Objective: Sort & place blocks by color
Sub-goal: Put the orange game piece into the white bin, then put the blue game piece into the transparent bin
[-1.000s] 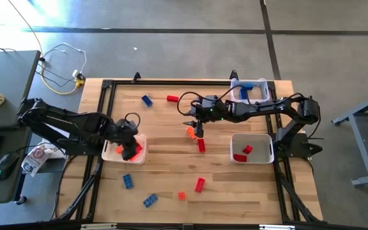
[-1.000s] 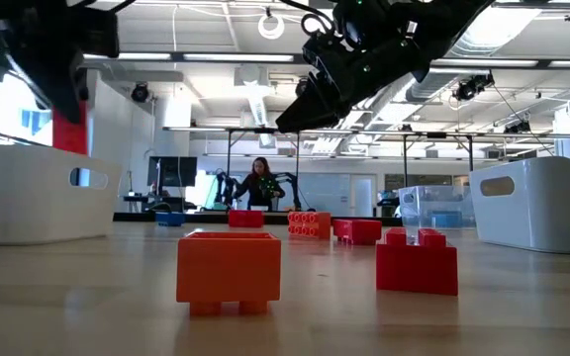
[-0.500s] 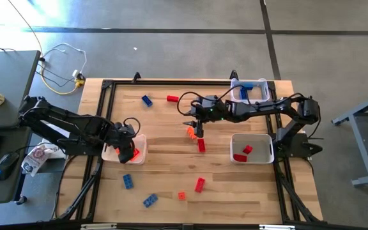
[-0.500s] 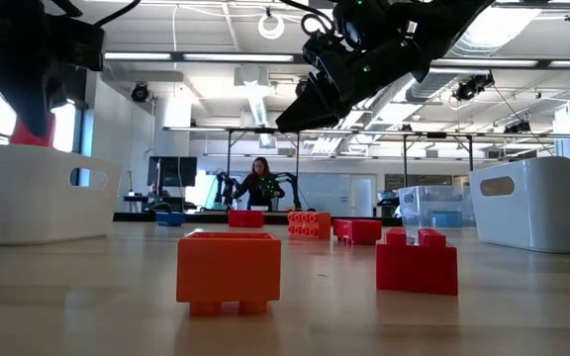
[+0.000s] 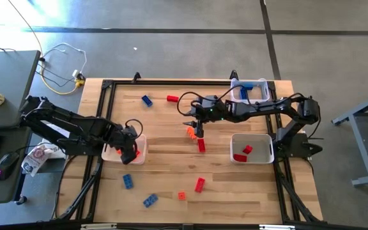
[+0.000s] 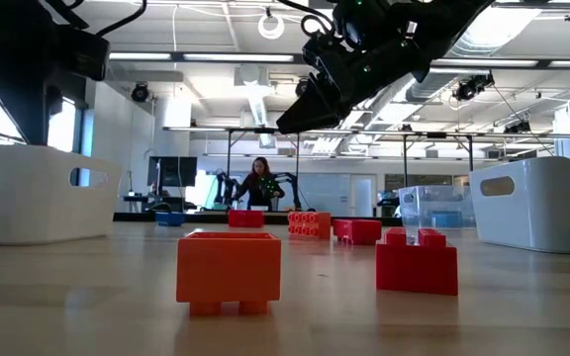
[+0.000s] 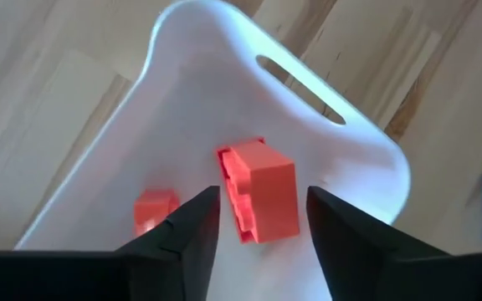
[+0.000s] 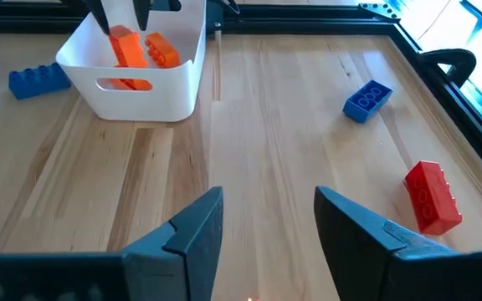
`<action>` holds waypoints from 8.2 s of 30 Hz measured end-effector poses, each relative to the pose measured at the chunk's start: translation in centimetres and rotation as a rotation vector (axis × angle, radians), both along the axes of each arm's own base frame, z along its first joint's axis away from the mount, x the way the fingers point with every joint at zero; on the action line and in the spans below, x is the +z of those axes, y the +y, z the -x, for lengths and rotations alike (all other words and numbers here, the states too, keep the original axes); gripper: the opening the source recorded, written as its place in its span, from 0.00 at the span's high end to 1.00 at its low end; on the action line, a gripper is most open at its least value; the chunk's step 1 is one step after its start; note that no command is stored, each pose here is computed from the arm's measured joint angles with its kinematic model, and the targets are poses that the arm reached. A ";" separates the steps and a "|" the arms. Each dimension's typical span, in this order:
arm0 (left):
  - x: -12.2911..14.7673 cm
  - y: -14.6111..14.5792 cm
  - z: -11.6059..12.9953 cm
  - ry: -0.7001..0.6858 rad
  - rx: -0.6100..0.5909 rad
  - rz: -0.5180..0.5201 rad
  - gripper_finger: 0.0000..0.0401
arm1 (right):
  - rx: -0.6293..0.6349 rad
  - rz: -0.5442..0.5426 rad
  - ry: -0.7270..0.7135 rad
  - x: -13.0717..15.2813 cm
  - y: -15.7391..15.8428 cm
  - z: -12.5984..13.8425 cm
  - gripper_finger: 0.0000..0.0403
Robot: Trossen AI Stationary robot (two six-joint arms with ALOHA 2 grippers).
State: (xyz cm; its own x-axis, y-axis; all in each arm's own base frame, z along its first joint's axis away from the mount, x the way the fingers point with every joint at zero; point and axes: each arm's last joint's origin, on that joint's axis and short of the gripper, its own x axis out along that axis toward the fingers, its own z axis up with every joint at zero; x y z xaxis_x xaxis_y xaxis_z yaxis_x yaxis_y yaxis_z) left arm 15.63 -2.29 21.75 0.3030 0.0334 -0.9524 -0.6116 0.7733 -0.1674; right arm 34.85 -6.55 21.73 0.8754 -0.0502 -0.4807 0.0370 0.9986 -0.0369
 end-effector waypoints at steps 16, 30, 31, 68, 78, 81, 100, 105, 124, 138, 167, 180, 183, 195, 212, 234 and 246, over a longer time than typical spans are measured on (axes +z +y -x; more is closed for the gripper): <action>3.4 -0.5 -1.0 -0.102 -0.075 0.094 0.58 | 0.004 -0.022 0.013 -0.1 0.6 0.0 0.57; 4.9 -4.1 -2.0 -0.270 -0.329 0.104 0.60 | 0.047 -0.018 0.045 -0.4 2.1 -0.1 0.57; 4.9 -4.5 -2.1 -0.281 -0.346 0.109 0.60 | 0.048 -0.018 0.045 -0.4 2.1 -0.1 0.57; -0.5 -9.6 -6.8 -0.146 0.115 0.314 0.48 | 0.137 -0.035 0.155 -1.3 5.9 0.2 0.57; -1.2 -12.0 -9.0 -0.271 0.124 0.460 0.47 | 0.109 -0.084 0.194 -1.5 6.0 0.4 0.57; -1.6 -12.5 -9.1 -0.260 0.125 0.470 0.47 | 0.108 -0.092 0.209 -1.7 6.1 0.5 0.57; -4.5 -15.1 -9.4 -0.162 0.162 0.384 0.47 | 0.123 -0.109 0.245 -1.9 7.0 0.7 0.57; -5.6 -15.6 -9.6 -0.155 0.161 0.359 0.47 | 0.112 -0.128 0.257 -2.0 7.0 0.8 0.57; -6.9 -17.2 -9.1 -0.130 0.192 0.359 0.47 | 0.109 -0.130 0.266 -2.0 7.0 0.9 0.57; -7.6 -18.4 -10.0 -0.126 0.162 0.326 0.51 | 0.109 -0.129 0.269 -2.1 7.0 0.9 0.57; -9.3 -18.7 -10.8 -0.021 0.120 0.201 0.77 | 0.098 -0.146 0.266 -2.0 7.0 0.9 0.57; -6.1 -15.3 -12.4 -0.161 0.046 0.122 0.84 | 0.256 -0.163 0.189 -1.5 7.4 0.5 0.57; -5.3 -14.0 -13.1 -0.197 0.029 0.093 0.83 | 0.319 -0.164 0.172 -1.3 7.5 0.4 0.57; -4.5 -7.0 -16.1 -0.235 -0.022 -0.064 0.83 | 0.404 -0.142 0.124 -1.0 7.7 0.2 0.57; -1.4 -1.5 -19.5 -0.370 -0.190 -0.261 0.83 | 0.440 -0.134 0.106 -0.9 7.6 0.2 0.57; -0.7 2.6 -20.1 -0.362 -0.199 -0.336 0.76 | 0.365 -0.066 0.118 -1.0 6.5 0.2 0.83; -0.8 6.0 -19.8 -0.317 -0.208 -0.366 0.57 | 0.132 -0.140 0.198 -1.5 3.5 0.7 0.83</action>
